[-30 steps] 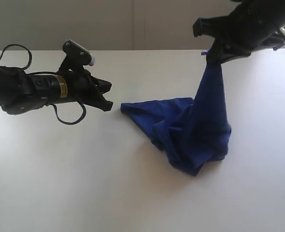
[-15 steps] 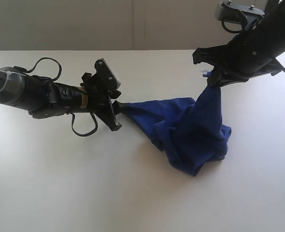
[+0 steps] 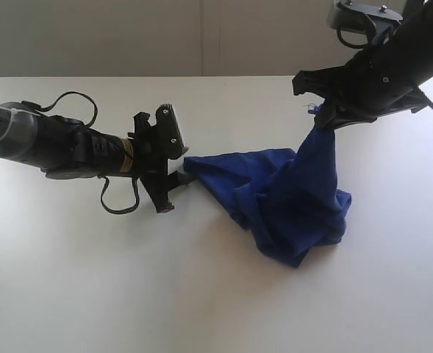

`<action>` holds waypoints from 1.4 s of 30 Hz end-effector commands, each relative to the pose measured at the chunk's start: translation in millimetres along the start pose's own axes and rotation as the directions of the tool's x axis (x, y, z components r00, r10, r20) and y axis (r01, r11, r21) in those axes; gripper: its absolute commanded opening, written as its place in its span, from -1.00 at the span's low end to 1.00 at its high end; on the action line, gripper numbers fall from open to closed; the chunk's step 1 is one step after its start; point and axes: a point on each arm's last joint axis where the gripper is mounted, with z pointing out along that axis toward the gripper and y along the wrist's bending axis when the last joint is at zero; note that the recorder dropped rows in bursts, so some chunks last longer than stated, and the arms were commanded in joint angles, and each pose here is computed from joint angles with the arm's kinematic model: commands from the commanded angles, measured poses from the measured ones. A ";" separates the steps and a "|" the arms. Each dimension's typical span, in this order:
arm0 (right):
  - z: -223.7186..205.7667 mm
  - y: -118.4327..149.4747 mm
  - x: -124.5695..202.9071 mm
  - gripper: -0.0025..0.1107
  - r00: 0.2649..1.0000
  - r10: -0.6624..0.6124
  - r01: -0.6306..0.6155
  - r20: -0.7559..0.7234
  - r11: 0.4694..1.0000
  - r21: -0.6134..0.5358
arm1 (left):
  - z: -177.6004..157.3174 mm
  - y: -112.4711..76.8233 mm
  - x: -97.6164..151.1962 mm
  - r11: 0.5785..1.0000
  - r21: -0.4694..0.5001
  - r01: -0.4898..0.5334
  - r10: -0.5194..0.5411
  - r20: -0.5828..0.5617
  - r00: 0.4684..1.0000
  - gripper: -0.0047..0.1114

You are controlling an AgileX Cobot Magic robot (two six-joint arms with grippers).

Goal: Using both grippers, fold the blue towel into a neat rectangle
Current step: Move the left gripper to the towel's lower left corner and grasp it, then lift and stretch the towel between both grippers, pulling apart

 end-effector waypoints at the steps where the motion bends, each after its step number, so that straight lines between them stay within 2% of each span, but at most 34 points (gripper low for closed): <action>1: 5.8 -2.0 0.4 -0.96 1.000 -0.004 0.004 -0.009 1.000 0.003 | 8.0 -6.3 7.0 0.999 0.022 -0.044 0.044 -0.011 0.999 0.12; 5: 5.8 -2.0 0.4 -0.96 1.000 -0.004 0.004 -0.009 1.000 0.003 | 11.2 -9.5 8.3 0.998 0.033 -0.045 0.044 0.010 0.999 0.10; 7: 5.8 -2.0 0.2 -0.96 1.000 -0.004 0.004 -0.008 1.000 0.003 | 11.2 -8.6 8.2 0.998 0.023 -0.052 0.052 0.011 0.999 -0.01; 9: 5.8 -2.0 0.2 -0.96 1.000 -0.004 0.004 -0.008 1.000 0.003 | 11.2 -7.3 9.8 0.999 0.009 -0.042 0.042 -0.007 0.999 -0.23; 14: 5.8 -2.1 -1.5 -0.96 1.000 -0.004 0.004 0.011 1.000 0.004 | 10.7 -5.3 19.1 1.000 -0.015 0.024 -0.025 -0.110 0.994 -0.92; 19: 4.9 -2.1 -3.9 -0.96 0.999 0.005 -0.005 0.039 1.000 0.006 | 4.5 0.4 13.3 0.999 -0.037 0.029 -0.033 -0.112 0.993 -0.92; 23: -12.3 2.2 -6.0 -0.96 0.995 0.006 -0.006 0.100 1.000 -0.001 | -22.5 21.8 -12.1 0.986 -0.128 0.108 -0.120 -0.087 0.989 -0.92; 26: -36.4 7.0 -6.7 -0.96 0.985 -0.006 0.006 0.175 1.000 0.000 | -53.9 40.6 -23.5 0.946 -0.253 0.201 -0.248 -0.168 0.954 -0.92; 27: -57.1 10.7 -5.6 -0.96 0.972 -0.027 0.026 0.233 1.000 0.006 | -78.8 51.5 -32.3 0.906 -0.344 0.248 -0.327 -0.196 0.924 -0.92; 28: -67.1 12.5 -4.4 -0.96 0.965 -0.038 0.037 0.258 0.999 0.009 | -88.4 54.8 -36.7 0.895 -0.370 0.251 -0.339 -0.195 0.920 -0.92; 29: -84.4 15.3 -1.6 -0.96 0.952 -0.059 0.057 0.301 0.998 0.018 | -111.5 60.5 -50.1 0.878 -0.410 0.245 -0.336 -0.165 0.927 -0.92; 32: -108.7 16.3 4.8 -0.96 0.934 -0.076 0.060 0.349 0.997 0.057 | -143.6 64.6 -65.9 0.839 -0.466 0.283 -0.369 -0.103 0.924 -0.92; 36: -139.8 11.3 13.7 -0.96 0.903 -0.111 0.045 0.415 0.985 0.168 | -187.2 64.0 -74.8 0.763 -0.556 0.329 -0.443 -0.079 0.893 -0.92; 38: -166.0 8.1 24.9 -0.96 0.879 -0.134 0.023 0.458 0.970 0.241 | -230.6 58.1 -82.5 0.690 -0.620 0.372 -0.502 -0.040 0.864 -0.92; 40: -179.4 8.2 35.1 -0.96 0.880 -0.141 0.021 0.454 0.966 0.259 | -257.6 48.9 -89.0 0.651 -0.654 0.385 -0.544 -0.049 0.837 -0.92; 41: -183.6 8.5 38.8 -0.96 0.881 -0.139 0.020 0.453 0.966 0.259 | -266.5 43.3 -91.9 0.655 -0.655 0.378 -0.551 -0.070 0.832 -0.92; 42: -191.7 9.2 45.5 -0.96 0.880 -0.137 0.017 0.455 0.966 0.260 | -275.4 31.5 -97.3 0.682 -0.615 0.395 -0.566 -0.104 0.818 -0.92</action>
